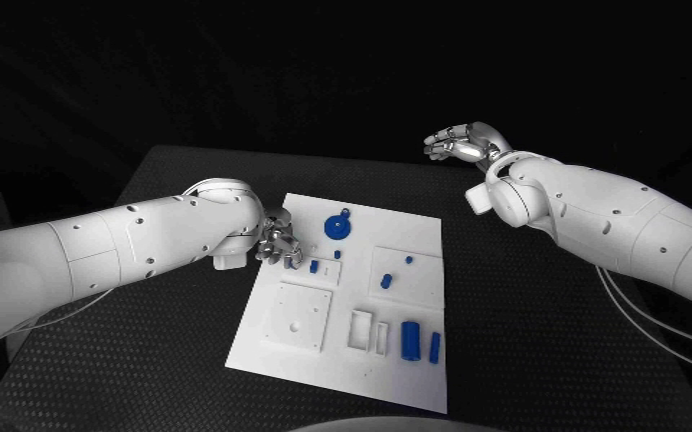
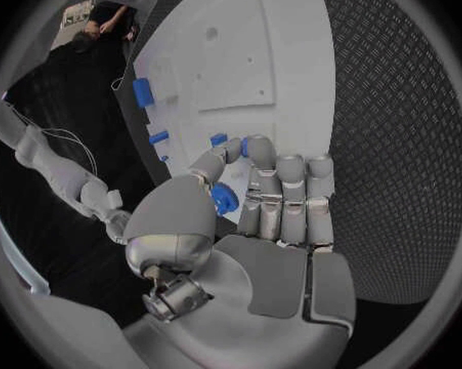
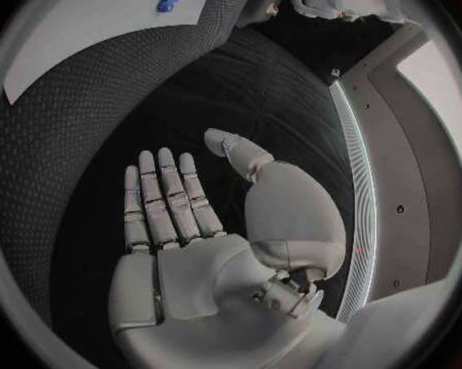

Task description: Assemble the parts on the task board

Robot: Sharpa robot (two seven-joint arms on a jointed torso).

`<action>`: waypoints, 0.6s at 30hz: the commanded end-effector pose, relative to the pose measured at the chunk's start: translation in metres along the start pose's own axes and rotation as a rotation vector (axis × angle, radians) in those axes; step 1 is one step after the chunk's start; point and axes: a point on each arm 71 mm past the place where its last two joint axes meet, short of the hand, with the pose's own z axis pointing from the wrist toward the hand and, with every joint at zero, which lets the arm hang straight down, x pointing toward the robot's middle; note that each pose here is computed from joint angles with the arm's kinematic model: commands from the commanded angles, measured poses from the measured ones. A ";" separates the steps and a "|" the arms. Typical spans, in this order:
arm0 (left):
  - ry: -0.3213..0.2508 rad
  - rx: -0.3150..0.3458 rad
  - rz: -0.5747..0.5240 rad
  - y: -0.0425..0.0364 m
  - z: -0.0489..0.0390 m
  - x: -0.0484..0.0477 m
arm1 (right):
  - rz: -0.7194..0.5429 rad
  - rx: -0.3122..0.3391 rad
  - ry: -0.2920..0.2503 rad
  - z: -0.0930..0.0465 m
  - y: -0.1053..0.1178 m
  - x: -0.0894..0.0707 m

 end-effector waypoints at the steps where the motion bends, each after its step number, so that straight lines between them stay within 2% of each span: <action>1: 0.016 -0.026 0.030 -0.0016 0.0034 0.0031 | 0.002 -0.011 0.010 0.000 0.001 0.002; 7: 0.022 -0.027 0.038 -0.0064 0.0060 0.0023 | 0.003 -0.011 0.011 0.000 0.001 0.002; 12: 0.027 -0.029 0.041 -0.0059 0.0063 0.0024 | 0.002 -0.010 0.010 0.000 0.001 0.001; 18: 0.008 -0.029 0.040 -0.0046 0.0065 0.0004 | 0.003 -0.010 0.013 0.000 0.001 0.002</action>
